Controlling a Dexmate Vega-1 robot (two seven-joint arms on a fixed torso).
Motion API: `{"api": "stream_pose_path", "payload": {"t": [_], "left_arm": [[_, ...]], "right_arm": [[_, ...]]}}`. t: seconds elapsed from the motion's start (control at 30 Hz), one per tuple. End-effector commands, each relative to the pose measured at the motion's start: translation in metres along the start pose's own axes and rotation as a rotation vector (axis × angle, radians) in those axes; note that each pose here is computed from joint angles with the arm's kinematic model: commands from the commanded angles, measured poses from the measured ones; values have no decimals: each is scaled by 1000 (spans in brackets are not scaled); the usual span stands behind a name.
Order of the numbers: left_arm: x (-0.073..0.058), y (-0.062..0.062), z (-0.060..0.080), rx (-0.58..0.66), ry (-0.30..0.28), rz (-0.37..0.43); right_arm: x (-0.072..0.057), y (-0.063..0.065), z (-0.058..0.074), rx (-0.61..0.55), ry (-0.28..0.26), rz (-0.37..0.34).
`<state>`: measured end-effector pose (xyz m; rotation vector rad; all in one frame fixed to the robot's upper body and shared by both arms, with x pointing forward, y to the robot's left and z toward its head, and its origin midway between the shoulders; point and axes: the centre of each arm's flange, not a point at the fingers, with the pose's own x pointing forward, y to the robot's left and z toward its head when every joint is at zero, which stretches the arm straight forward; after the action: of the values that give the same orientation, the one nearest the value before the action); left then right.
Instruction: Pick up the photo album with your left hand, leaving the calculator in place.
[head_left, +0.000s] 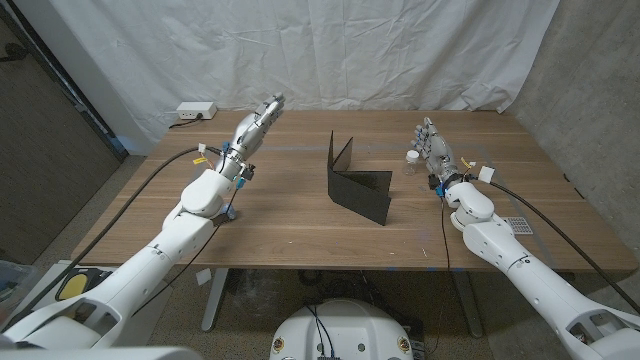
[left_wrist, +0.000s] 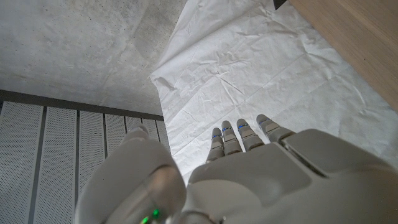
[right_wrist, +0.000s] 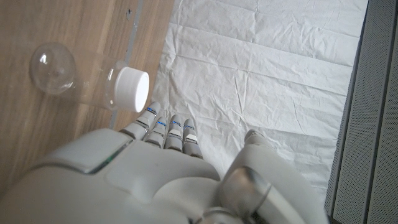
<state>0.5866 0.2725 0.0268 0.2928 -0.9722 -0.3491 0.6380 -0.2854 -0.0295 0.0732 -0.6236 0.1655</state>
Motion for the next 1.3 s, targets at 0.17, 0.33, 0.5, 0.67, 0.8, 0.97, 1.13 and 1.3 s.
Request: {"api": "stream_pose_path", "payload": {"t": [0.17, 0.33, 0.5, 0.67, 0.8, 0.97, 1.13, 1.3], "left_arm": [[-4, -5, 17, 84, -29, -31], [-6, -5, 23, 152, -18, -40], [-7, -6, 26, 181, -9, -39], [-9, -10, 31, 218, 4, -52], [-10, -14, 39, 270, 12, -50], [-7, -16, 44, 319, 23, -64], [-6, -21, 50, 350, 17, -68], [-8, -26, 56, 376, 2, -71]], "right_arm": [[-1, 1, 0, 10, -7, -12], [-3, 1, -2, 15, -8, -16], [-5, 1, -2, 20, -13, -27], [-4, 1, -2, 26, -18, -28], [-3, 2, -2, 27, -17, -26], [-2, 3, -3, 33, -21, -27], [-1, 3, -3, 35, -28, -28], [-1, 1, -3, 41, -30, -34]]}}
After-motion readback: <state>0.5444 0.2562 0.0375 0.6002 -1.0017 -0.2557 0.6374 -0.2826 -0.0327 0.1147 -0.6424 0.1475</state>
